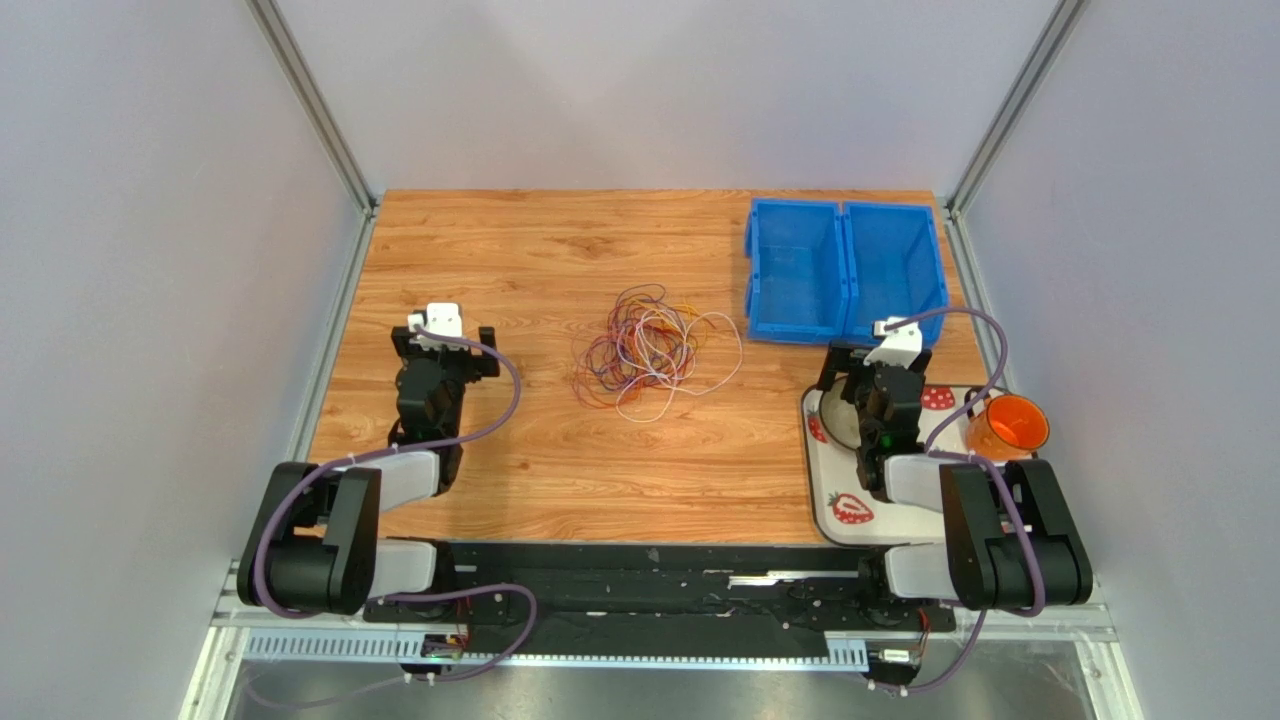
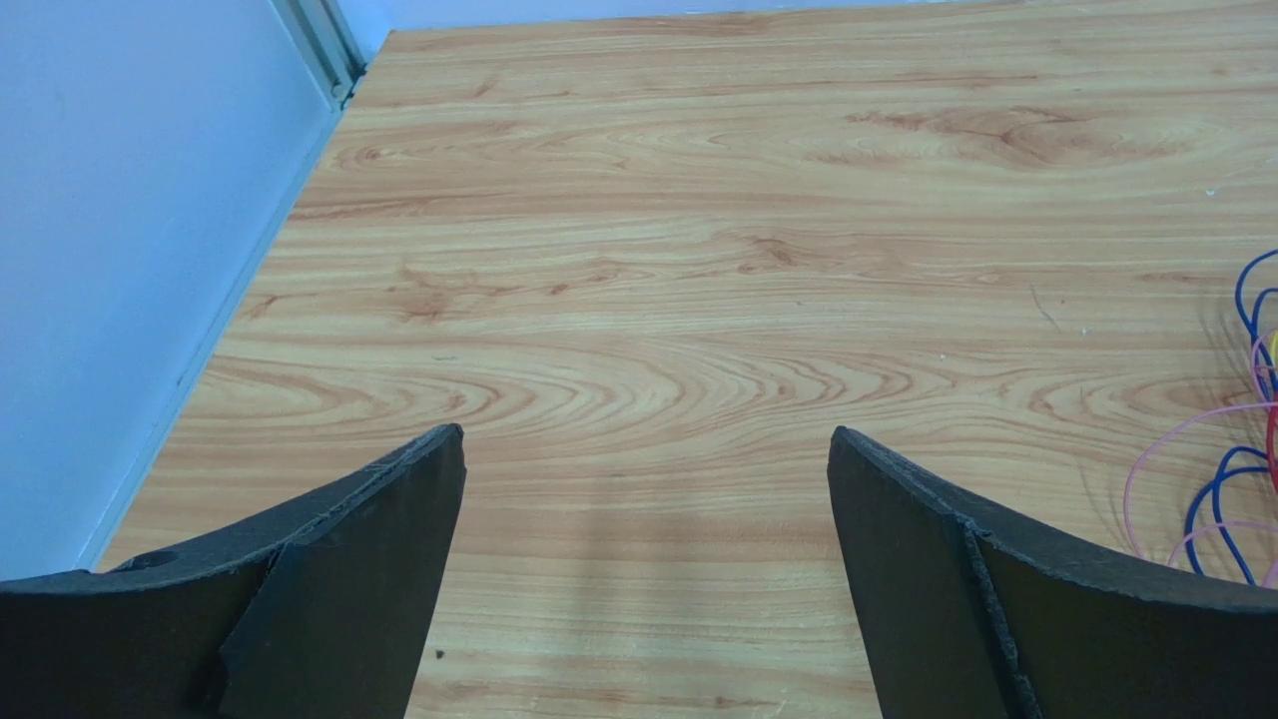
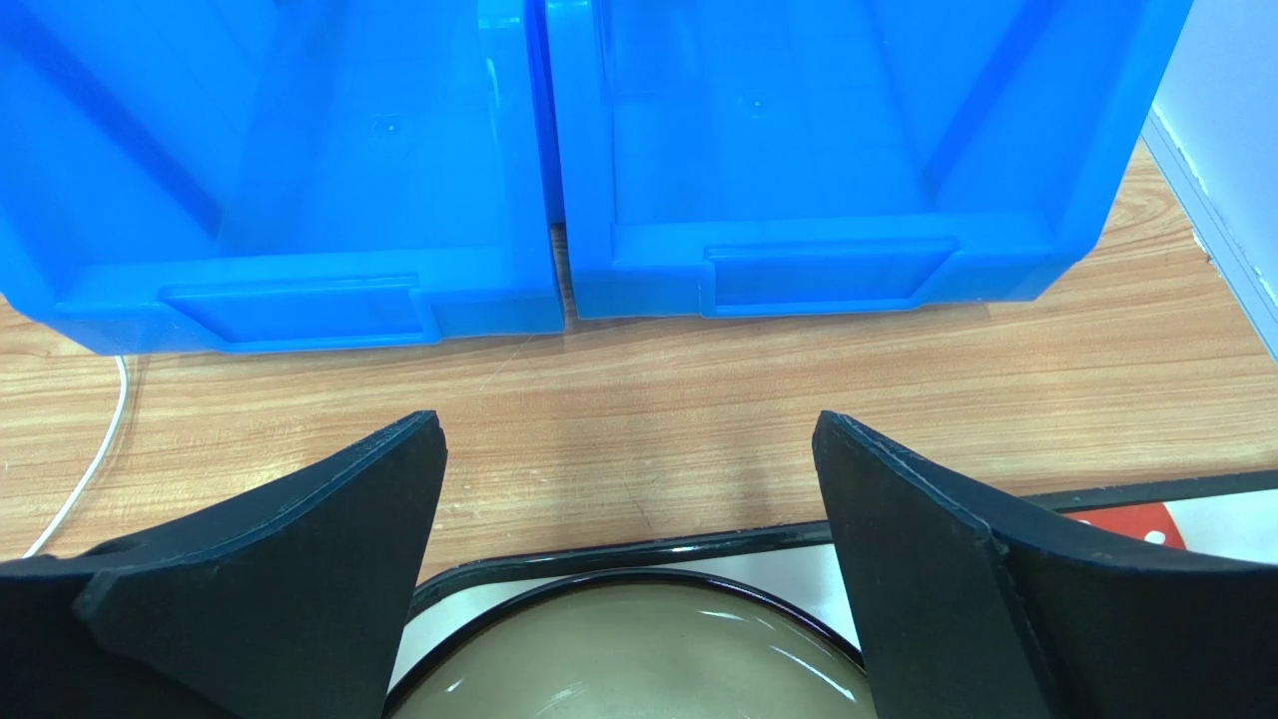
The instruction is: Untangle the cables
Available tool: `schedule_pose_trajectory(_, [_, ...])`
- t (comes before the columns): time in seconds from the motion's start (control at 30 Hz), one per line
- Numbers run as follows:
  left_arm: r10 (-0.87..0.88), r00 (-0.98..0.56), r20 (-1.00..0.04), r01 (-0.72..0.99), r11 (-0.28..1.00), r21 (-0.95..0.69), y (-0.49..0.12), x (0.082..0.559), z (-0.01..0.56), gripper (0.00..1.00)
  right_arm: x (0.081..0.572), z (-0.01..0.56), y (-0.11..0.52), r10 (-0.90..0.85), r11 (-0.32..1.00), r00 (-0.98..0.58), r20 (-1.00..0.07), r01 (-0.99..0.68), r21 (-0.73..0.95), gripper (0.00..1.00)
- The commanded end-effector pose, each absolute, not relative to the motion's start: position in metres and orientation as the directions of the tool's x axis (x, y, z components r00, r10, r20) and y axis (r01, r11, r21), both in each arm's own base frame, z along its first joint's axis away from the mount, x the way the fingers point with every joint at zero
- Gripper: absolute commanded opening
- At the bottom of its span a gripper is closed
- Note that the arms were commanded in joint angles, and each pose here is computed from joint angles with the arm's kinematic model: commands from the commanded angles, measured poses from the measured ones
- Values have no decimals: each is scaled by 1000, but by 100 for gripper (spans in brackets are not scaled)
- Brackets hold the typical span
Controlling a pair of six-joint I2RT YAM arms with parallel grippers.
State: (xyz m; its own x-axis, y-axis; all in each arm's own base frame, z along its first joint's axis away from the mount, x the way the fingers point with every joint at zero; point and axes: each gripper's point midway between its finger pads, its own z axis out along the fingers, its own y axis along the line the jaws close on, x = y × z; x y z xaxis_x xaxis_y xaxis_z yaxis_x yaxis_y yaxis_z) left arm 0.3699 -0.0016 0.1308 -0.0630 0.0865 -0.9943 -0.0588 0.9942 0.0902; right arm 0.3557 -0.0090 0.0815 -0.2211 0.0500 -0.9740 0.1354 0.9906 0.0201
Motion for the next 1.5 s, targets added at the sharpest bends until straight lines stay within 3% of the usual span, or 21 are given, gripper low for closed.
schedule_pose_trajectory(0.0, [97, -39, -994, -53, 994, 99, -1, 371, 137, 99, 367, 103, -9, 51, 990, -145, -988, 137, 31, 100])
schedule_pose_trajectory(0.43, [97, -39, -994, -53, 994, 99, -1, 371, 137, 99, 360, 118, -15, 42, 984, -141, -989, 179, 16, 100])
schedule_pose_trajectory(0.47, [97, -39, -994, -53, 994, 99, -1, 371, 137, 99, 369, 142, -17, 47, 980, -129, -991, 196, 21, 100])
schedule_pose_trajectory(0.53, [97, -39, -994, -53, 994, 99, -1, 371, 137, 99, 360, 141, -27, 49, 967, -248, -968, 252, -16, 100])
schedule_pose_trajectory(0.73, [97, -40, -994, -53, 994, 99, -1, 371, 136, 99, 346, 202, -23, 40, 974, -245, -969, 226, -16, 100])
schedule_pose_trajectory(0.8, [97, -39, -995, -52, 994, 99, -2, 371, 137, 99, 342, 248, -12, 154, 972, -147, -977, 201, 123, 100])
schedule_pose_trajectory(0.9, [99, -39, -994, -52, 994, 101, -2, 371, 137, 99, 330, 288, 33, 391, 920, -114, -913, 16, 392, 100])
schedule_pose_trajectory(1.0, [97, -40, -994, -52, 994, 99, -2, 371, 137, 99, 319, 284, 70, 542, 816, -227, -809, -88, 572, 100])
schedule_pose_trajectory(1.07, [98, -42, -994, -53, 994, 100, -1, 371, 136, 99, 309, 279, 92, 544, 777, -339, -767, -143, 614, 99])
schedule_pose_trajectory(1.3, [99, -39, -994, -52, 994, 101, -2, 371, 137, 99, 278, 268, 134, 361, 857, -460, -811, -178, 483, 100])
schedule_pose_trajectory(1.47, [97, -41, -994, -55, 994, 100, -1, 372, 137, 99, 248, 243, 157, 288, 866, -617, -732, -159, 474, 100])
